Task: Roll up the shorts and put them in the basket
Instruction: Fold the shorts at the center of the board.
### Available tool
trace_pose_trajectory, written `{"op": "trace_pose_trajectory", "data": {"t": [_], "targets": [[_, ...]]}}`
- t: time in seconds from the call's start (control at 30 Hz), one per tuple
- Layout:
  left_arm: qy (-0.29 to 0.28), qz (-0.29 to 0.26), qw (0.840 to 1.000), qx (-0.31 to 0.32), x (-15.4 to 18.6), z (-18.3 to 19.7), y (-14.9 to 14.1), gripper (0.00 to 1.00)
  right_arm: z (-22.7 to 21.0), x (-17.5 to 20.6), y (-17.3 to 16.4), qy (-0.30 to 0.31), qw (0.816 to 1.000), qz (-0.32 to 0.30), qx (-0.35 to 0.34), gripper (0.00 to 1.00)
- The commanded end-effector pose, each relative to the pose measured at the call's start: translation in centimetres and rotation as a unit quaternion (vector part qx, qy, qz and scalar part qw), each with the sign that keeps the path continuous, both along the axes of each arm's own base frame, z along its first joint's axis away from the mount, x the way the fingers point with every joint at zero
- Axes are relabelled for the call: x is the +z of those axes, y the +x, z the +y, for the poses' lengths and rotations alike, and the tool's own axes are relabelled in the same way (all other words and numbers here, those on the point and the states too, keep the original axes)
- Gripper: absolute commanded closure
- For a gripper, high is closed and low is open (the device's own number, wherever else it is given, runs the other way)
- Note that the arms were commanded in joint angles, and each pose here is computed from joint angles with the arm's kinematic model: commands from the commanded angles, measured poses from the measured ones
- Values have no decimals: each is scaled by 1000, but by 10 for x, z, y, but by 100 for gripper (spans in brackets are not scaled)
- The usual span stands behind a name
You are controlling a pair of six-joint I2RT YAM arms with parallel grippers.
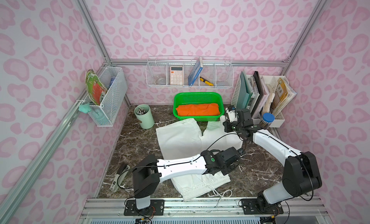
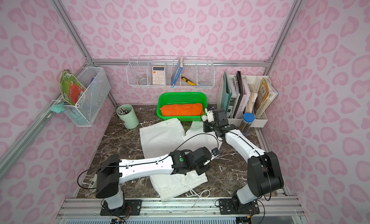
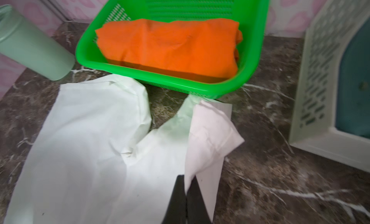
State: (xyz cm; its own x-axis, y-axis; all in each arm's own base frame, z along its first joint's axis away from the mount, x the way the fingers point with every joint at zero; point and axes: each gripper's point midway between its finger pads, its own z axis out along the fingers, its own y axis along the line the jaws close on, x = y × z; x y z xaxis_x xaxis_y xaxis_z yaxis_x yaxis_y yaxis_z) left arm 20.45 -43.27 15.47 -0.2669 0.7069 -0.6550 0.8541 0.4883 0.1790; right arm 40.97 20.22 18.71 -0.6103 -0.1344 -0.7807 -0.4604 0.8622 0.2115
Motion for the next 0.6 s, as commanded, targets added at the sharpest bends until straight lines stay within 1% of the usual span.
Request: {"op": "trace_pose_trajectory", "data": {"t": [0.0,0.13,0.23,0.27,0.4,0.57], "targets": [[-33,-12,998,58,15,21,12,100,47,18,-11,35,995,-14,89,100],[-46,-2,993,108,14,56,13,100,99,26,-21,54,984,-13,168,100],[-57,11,988,140,9,82,11,100,135,19,-31,64,974,-1,219,100],[-57,13,987,151,6,90,10,100,149,25,-30,74,970,-5,234,100],[-56,18,981,186,-3,119,6,100,183,1,-32,86,962,25,258,100],[-55,21,975,216,-13,146,0,100,211,-48,-33,73,960,75,260,100]]}}
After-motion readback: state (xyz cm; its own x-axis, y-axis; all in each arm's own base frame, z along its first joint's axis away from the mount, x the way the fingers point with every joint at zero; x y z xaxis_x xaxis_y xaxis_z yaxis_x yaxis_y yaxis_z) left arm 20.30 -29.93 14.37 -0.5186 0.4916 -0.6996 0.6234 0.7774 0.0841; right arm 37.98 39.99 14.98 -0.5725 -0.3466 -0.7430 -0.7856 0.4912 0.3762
